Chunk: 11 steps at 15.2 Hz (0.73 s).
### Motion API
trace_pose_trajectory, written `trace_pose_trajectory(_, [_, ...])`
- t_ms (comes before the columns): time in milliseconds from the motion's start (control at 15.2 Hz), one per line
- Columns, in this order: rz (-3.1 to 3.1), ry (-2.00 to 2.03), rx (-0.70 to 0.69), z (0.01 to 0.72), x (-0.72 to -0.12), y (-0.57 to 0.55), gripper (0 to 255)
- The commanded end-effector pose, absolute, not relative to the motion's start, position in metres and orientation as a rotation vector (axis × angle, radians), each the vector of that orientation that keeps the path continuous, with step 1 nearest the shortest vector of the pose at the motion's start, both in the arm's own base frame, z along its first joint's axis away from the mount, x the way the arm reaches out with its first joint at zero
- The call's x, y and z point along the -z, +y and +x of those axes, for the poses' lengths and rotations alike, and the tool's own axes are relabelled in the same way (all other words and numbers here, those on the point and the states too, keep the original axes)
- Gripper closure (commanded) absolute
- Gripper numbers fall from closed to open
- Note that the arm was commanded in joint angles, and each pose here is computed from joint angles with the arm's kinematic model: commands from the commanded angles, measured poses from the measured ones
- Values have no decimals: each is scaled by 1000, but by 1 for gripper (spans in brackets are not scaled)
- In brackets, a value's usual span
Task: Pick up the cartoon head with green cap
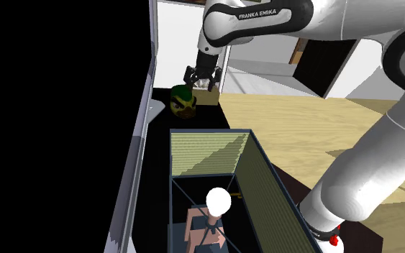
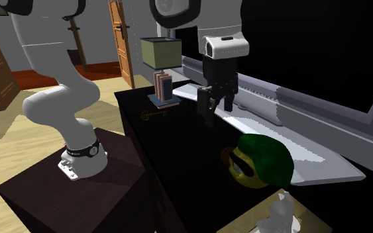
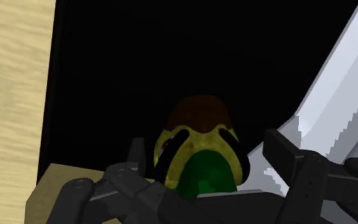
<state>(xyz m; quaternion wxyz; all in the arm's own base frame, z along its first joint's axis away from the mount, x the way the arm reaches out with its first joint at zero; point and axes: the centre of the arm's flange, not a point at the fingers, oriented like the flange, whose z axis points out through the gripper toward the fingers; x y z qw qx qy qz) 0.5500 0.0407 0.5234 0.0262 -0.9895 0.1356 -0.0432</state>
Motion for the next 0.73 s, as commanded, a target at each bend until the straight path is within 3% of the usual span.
trace_pose_trajectory(0, [-3057, 454, 158, 573, -520, 41, 0])
trace_pose_trajectory(264, [-3055, 520, 203, 621, -513, 44, 0])
trace_pose_trajectory(660, [-3055, 520, 203, 621, -486, 44, 0])
